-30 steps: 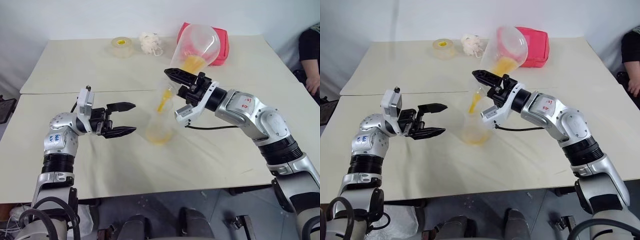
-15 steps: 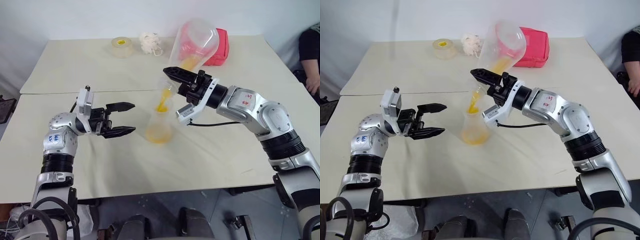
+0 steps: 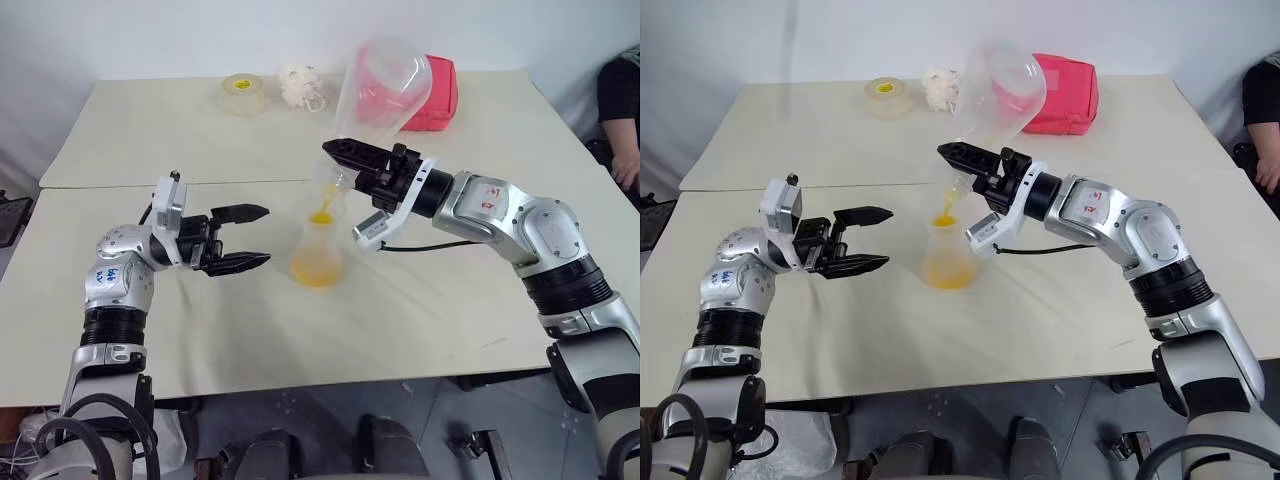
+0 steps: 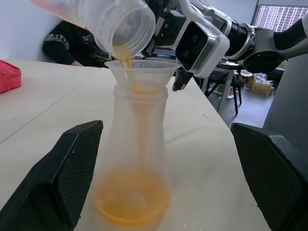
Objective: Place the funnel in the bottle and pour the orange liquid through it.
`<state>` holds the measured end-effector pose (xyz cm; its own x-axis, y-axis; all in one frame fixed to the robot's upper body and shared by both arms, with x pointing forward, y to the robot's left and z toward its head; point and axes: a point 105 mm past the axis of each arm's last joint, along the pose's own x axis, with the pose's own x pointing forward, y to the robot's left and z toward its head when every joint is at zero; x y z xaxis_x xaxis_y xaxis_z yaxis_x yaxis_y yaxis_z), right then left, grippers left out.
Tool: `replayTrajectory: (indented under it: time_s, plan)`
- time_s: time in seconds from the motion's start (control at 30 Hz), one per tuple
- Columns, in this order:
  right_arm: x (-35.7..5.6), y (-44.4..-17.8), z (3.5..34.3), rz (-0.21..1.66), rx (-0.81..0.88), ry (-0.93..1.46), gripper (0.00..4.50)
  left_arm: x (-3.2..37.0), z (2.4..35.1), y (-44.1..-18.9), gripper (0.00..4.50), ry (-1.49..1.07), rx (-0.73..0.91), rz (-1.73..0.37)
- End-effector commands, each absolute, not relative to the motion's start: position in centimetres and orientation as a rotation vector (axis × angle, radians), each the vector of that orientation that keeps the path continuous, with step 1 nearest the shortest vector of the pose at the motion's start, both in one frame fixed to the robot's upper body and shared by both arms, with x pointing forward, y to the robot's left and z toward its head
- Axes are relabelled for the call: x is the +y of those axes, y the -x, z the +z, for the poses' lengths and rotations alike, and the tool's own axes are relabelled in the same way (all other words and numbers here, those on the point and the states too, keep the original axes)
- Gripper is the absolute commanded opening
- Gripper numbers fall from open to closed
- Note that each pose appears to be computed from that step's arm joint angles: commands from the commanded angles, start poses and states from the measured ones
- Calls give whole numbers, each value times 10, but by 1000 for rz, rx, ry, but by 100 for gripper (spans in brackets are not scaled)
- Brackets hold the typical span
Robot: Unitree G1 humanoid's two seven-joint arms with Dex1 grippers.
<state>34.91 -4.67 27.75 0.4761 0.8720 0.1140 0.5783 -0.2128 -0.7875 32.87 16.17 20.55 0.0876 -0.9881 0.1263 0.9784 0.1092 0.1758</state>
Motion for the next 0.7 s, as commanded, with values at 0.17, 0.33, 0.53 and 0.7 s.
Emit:
replayTrajectory:
  time_s: [0.17,0.33,0.53,0.7]
  plan:
    - [-43,-343,296,394,-1298,1932,244,163,219,-326,450,-73,-280,-1497]
    - [-42,-342,296,395,-1309,1934,244,163,218,-326,450,-75,-274,-1495]
    - [-42,-339,298,395,-1310,1918,244,164,217,-327,450,-77,-258,-1492]
    - [-41,-336,297,399,-1306,1903,244,164,216,-330,450,-85,-247,-1484]
